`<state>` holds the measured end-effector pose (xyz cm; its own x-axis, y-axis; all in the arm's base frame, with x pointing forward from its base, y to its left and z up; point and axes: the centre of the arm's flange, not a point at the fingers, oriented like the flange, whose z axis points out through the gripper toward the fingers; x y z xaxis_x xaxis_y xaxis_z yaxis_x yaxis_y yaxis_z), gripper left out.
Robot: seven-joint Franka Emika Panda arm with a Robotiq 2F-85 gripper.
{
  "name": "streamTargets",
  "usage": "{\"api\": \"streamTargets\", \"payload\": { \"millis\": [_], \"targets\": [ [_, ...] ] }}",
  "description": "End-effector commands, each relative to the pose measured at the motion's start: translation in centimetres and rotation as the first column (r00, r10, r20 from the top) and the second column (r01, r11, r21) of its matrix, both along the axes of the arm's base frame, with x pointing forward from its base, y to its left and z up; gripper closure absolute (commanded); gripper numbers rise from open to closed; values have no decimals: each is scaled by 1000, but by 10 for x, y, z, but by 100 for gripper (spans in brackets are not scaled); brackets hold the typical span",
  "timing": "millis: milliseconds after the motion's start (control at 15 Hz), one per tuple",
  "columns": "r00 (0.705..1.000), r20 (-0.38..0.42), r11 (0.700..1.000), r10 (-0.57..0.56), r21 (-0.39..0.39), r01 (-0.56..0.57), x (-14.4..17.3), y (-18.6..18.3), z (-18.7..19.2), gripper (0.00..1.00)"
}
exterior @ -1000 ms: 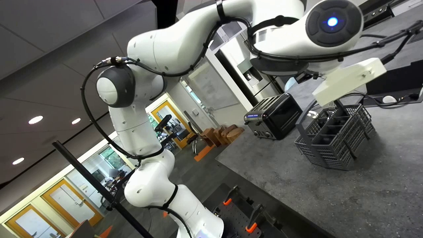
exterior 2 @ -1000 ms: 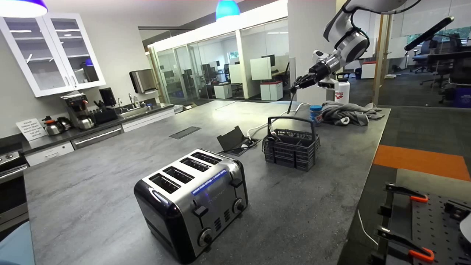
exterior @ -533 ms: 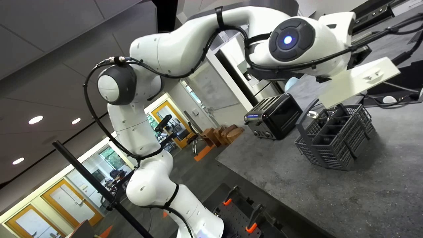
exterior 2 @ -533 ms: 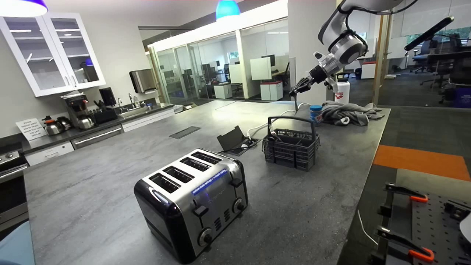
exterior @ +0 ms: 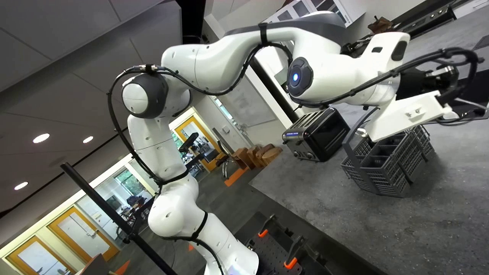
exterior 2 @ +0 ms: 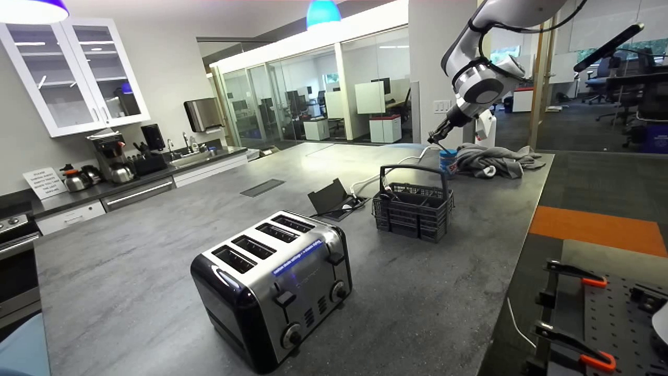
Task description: Take out one fork from the cutlery box and put it on the right side of the counter, take out another fork from the box and place it on the left side of the counter then take out a spoon from the box and place it in between the two forks
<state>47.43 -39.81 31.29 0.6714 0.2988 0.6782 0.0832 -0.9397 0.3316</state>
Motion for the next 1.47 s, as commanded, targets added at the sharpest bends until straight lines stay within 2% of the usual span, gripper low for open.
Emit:
{"api": "streamTargets", "payload": {
  "millis": [0,267,467,533,600,800,1133,1200,1267,1400],
  "targets": [
    [982,-60,981,-177,-88,171,-7,-14,-28,99],
    [916,-158,926,-368,-157,344,-19,-32,-66,99],
    [849,-230,876,-475,-209,434,-25,-41,-95,99],
    [840,-244,872,-485,-206,444,-27,-41,-104,99],
    [831,-254,867,-495,-202,455,-28,-41,-115,99],
    [831,-255,869,-495,-166,466,-28,-39,-141,99],
    [828,-247,864,-503,-150,480,-21,-39,-149,99],
    [831,-248,867,-498,-151,474,-20,-38,-149,71],
    [836,-246,871,-491,-150,467,-19,-37,-148,70],
    [843,-243,877,-480,-140,459,-17,-34,-145,56]
  ]
}}
